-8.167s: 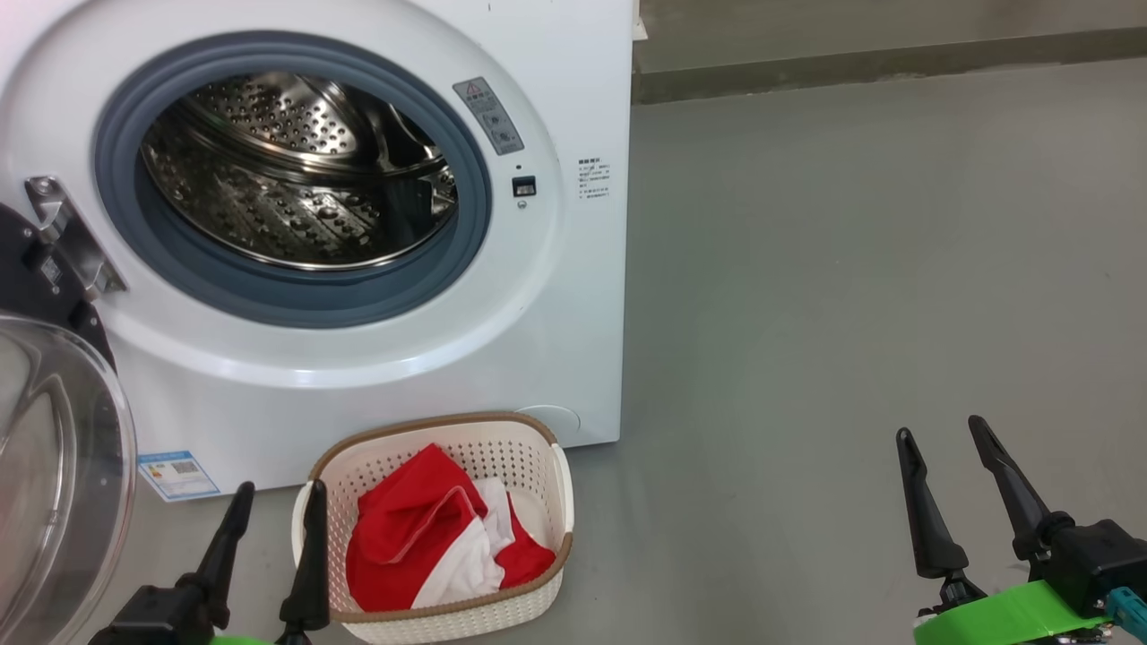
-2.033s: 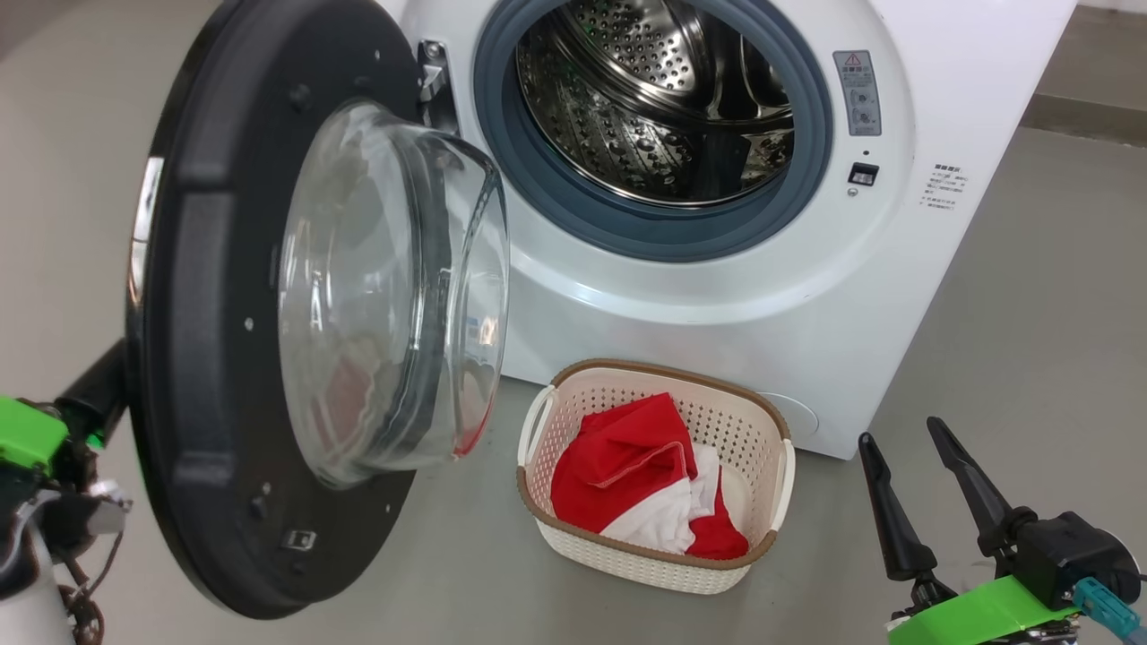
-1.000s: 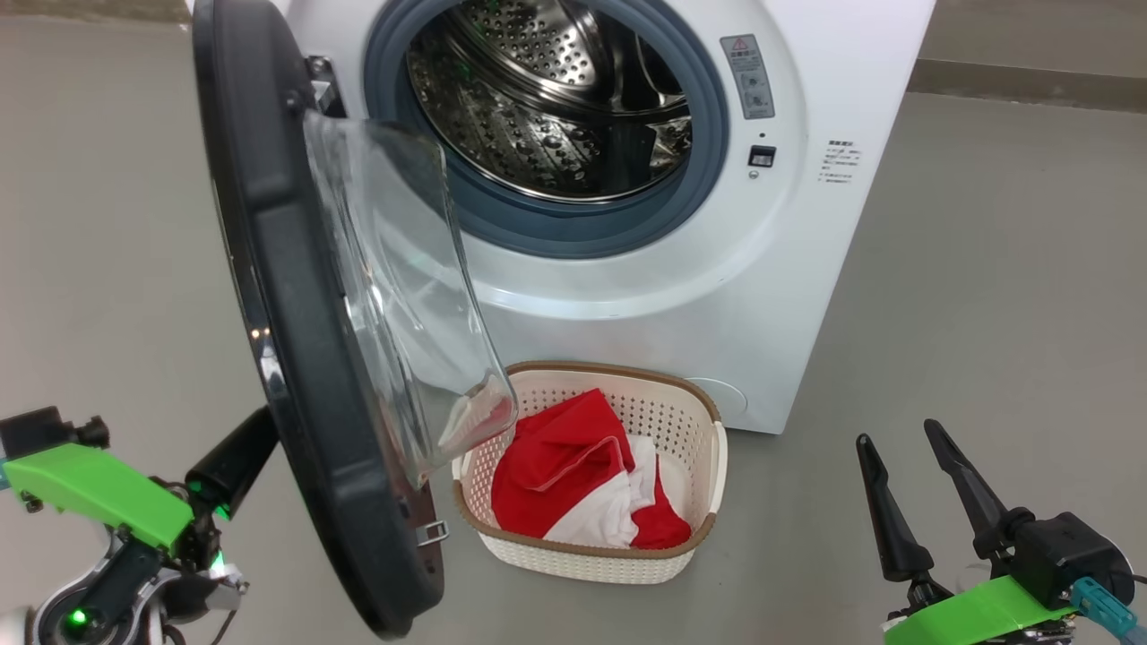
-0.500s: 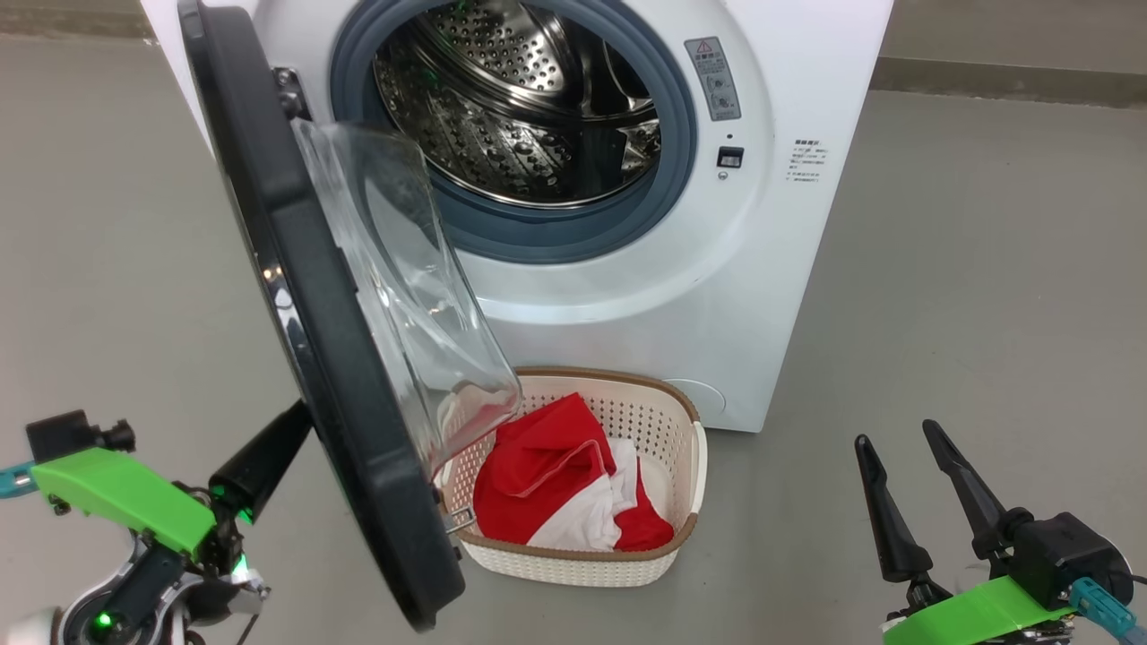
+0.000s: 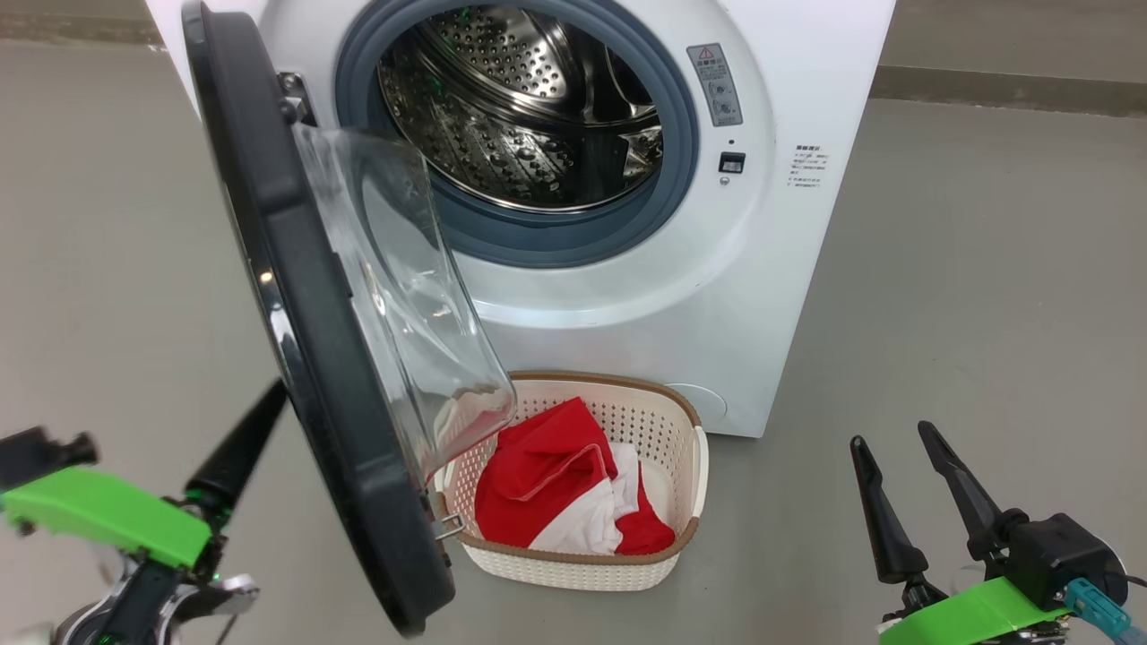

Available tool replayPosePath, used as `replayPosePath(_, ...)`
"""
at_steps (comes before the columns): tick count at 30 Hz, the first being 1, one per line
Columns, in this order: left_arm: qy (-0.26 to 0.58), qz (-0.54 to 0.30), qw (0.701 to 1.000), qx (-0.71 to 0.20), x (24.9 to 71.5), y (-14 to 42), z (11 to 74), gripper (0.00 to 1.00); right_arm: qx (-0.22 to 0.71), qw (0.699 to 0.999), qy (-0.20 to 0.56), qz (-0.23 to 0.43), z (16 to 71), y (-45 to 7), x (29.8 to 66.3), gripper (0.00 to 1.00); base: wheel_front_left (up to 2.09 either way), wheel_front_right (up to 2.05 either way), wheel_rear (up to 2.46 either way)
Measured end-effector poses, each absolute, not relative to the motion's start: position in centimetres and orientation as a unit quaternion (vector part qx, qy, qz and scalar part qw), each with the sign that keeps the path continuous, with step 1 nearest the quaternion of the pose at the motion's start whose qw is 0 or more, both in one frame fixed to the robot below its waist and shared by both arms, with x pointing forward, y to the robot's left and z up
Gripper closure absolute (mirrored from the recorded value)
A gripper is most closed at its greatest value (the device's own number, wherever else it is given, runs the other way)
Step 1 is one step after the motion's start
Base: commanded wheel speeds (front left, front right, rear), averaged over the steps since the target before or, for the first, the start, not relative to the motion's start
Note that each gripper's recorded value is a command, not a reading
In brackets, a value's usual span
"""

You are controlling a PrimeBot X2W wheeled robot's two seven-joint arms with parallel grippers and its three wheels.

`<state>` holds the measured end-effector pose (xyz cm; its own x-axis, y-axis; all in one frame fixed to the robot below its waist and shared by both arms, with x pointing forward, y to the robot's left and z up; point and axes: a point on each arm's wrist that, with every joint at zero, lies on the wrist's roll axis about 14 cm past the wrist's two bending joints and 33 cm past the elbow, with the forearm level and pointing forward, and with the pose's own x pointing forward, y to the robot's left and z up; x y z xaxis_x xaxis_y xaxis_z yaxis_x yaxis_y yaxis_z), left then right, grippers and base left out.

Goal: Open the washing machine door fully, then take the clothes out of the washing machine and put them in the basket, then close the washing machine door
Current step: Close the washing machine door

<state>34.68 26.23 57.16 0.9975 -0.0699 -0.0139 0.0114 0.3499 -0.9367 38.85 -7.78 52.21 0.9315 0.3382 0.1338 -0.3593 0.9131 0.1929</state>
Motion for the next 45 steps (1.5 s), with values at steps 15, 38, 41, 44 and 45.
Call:
replayPosePath(15,-0.071,0.116,0.957,-0.257,31.0,31.1,54.9,0.00,0.111,0.976,-0.051,0.179,52.4,-7.6,38.7,0.00,0.00,0.00,0.00)
replayPosePath(38,-0.066,0.152,0.984,-0.070,28.6,29.9,51.4,0.00,0.115,0.977,-0.048,0.170,52.2,-7.9,38.8,0.00,0.00,0.00,0.00)
replayPosePath(41,-0.068,0.163,0.981,-0.078,28.4,30.2,51.4,0.00,0.115,0.977,-0.049,0.171,52.2,-7.9,38.8,0.00,0.00,0.00,0.00)
replayPosePath(44,-0.066,0.167,0.980,-0.080,28.1,30.3,51.1,0.00,0.115,0.977,-0.050,0.173,52.3,-7.7,38.8,0.00,0.00,0.00,0.00)
replayPosePath(45,-0.063,0.168,0.981,-0.080,28.0,30.3,51.0,0.00,0.116,0.977,-0.050,0.174,52.3,-7.7,38.8,0.00,0.00,0.00,0.00)
